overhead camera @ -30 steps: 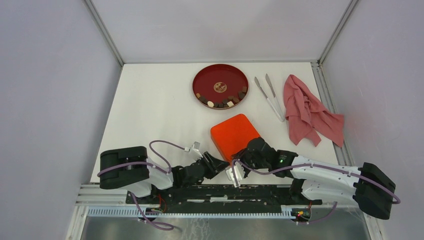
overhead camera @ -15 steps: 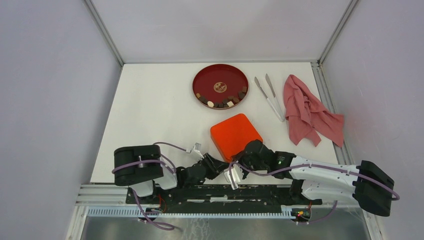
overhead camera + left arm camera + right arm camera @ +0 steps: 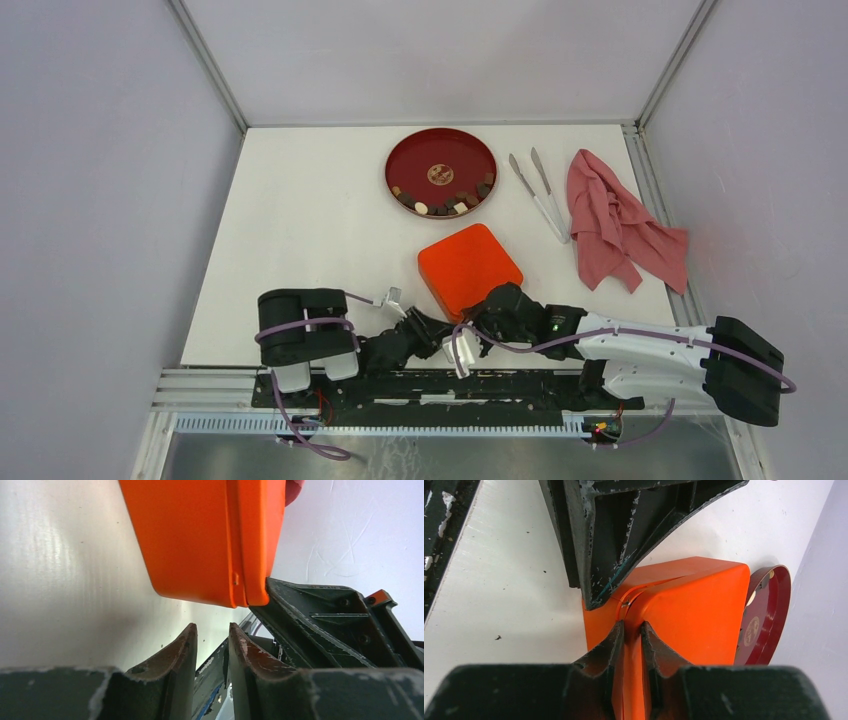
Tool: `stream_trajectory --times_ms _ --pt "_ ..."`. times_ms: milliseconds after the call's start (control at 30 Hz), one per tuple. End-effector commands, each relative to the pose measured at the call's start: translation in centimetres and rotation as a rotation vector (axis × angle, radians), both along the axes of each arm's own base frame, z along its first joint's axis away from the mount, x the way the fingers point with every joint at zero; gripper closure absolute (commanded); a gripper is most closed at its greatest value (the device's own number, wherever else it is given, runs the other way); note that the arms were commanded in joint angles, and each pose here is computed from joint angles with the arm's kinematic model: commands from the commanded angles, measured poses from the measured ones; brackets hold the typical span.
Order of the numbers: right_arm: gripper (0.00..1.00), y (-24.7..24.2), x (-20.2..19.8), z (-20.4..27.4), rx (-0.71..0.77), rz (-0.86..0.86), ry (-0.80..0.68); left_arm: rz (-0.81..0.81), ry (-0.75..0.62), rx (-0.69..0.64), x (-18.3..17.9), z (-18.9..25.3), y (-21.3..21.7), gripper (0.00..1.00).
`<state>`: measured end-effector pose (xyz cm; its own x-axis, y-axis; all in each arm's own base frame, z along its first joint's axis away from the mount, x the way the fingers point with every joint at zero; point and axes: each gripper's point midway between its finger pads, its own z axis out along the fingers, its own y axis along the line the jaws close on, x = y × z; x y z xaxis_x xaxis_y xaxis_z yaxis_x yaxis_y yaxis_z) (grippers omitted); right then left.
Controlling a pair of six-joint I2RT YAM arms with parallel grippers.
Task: Pack the chocolate
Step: Adjust the packing box at the center of the board.
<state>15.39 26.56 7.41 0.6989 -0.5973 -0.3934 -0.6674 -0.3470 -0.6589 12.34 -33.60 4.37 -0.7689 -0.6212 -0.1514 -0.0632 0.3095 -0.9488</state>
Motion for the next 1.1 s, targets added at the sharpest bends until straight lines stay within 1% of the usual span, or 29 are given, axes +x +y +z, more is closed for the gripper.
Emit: stream_trajectory --times_ms 0,100,233,333,467,567,667,700,767,833,933,1000,1067 --pt "0.83 1.0 1.0 2.2 0.056 -0.047 -0.028 0.01 -0.043 -0.046 0.5 2.3 -0.8 0.63" --pt "0.84 1.1 1.3 2.4 0.069 -0.071 -0.031 0.01 -0.042 0.006 0.4 2.2 -0.8 0.62" --pt "0.85 1.2 1.6 3.0 0.096 -0.096 -0.036 0.008 -0.019 0.107 0.3 0.7 -0.1 0.59" --pt "0.86 1.0 2.1 3.4 0.103 -0.121 -0.053 -0.006 -0.005 0.156 0.0 -0.1 0.2 0.59" --pt "0.86 0.8 2.2 3.3 0.096 -0.121 -0.058 -0.006 -0.011 0.244 0.0 -1.0 1.3 0.61" --pt "0.85 0.2 2.4 2.8 0.06 -0.114 -0.064 -0.001 -0.047 0.314 0.3 -0.5 2.1 0.65" --pt "0.83 -0.6 2.6 2.2 0.019 -0.1 -0.053 0.023 -0.074 0.395 1.0 0.5 2.9 0.67" --pt "0.8 -0.8 2.5 2.1 0.014 -0.087 -0.039 0.031 -0.068 0.414 1.2 0.6 3.2 0.67" --pt "0.69 -1.0 2.4 2.2 0.017 -0.071 0.004 0.029 -0.055 0.422 1.7 0.8 3.9 0.67" --pt "0.62 -0.9 2.0 2.9 0.057 -0.051 0.061 0.028 -0.056 0.391 2.5 1.3 4.1 0.67" --pt "0.61 -0.7 1.2 4.2 0.12 -0.013 0.153 0.023 -0.08 0.375 3.7 2.5 4.1 0.69" --pt "0.61 -0.9 1.2 5.0 0.146 -0.008 0.21 0.021 -0.083 0.396 4.4 3.0 4.4 0.76" --pt "0.61 -1.3 1.9 5.7 0.179 -0.037 0.244 0.02 -0.092 0.415 5.1 3.4 4.7 0.78"
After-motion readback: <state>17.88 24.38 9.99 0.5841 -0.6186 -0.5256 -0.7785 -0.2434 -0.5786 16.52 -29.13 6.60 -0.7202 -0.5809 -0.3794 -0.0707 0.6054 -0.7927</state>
